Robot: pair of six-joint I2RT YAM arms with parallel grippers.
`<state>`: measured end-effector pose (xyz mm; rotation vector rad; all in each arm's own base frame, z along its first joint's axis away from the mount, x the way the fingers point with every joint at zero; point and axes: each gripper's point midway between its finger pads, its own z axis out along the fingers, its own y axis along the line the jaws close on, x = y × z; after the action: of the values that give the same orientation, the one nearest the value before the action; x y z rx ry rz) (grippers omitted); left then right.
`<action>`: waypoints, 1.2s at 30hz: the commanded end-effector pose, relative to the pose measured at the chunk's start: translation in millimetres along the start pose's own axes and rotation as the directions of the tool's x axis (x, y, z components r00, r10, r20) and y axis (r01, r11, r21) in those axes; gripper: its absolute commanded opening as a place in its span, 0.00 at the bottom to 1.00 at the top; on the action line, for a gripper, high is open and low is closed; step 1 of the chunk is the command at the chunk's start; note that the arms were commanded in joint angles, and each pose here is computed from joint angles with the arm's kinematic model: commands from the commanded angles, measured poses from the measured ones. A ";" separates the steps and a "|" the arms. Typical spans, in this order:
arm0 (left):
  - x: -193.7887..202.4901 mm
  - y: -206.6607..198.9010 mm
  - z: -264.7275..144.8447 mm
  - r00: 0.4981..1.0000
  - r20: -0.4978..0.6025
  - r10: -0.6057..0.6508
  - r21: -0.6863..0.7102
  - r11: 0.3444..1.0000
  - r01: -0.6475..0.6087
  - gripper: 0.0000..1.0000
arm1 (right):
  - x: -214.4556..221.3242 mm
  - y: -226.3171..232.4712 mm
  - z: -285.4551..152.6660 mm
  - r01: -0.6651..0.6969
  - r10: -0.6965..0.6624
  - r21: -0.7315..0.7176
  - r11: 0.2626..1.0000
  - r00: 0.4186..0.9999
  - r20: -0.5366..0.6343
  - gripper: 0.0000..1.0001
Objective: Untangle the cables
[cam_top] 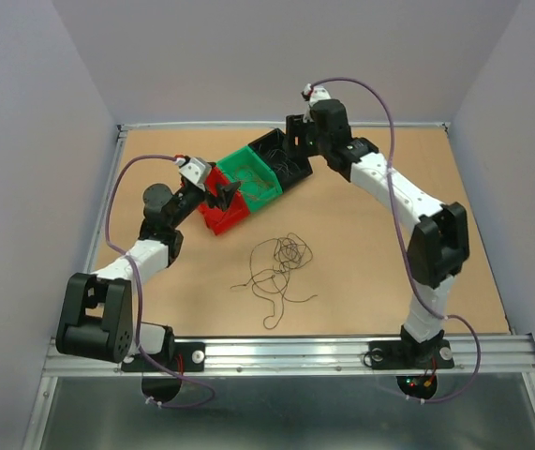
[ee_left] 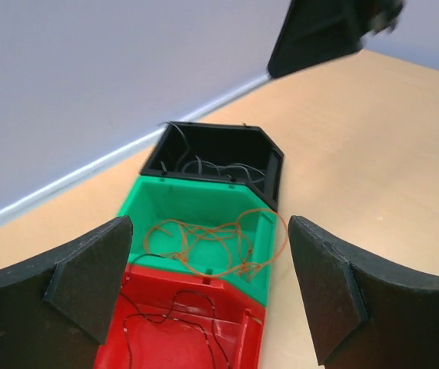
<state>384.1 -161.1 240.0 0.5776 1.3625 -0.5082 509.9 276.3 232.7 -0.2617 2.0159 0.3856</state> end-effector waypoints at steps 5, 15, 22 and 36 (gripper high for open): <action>-14.1 -26.5 12.8 0.998 0.030 0.051 0.162 0.985 -0.055 0.95 | 107.7 58.1 -108.9 -0.113 0.076 -0.169 0.979 0.974 -0.212 0.77; 6.2 -54.4 21.1 0.995 -0.016 0.101 0.288 0.953 -0.092 0.95 | 203.4 52.6 -165.6 -0.031 -0.019 -0.173 0.984 0.959 -0.281 0.70; 11.2 -86.7 20.8 0.985 -0.008 0.175 0.390 0.907 -0.158 0.95 | 223.7 46.1 -148.0 -0.015 -0.026 -0.117 0.993 0.940 -0.341 0.66; 11.6 -96.8 19.4 0.978 -0.010 0.209 0.401 0.897 -0.188 0.94 | 248.6 58.6 -104.2 0.004 -0.048 -0.118 0.993 0.929 -0.368 0.47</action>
<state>336.4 -245.6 186.4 1.0574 1.3440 -0.6491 272.1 261.7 50.0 -0.4579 2.4428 0.4249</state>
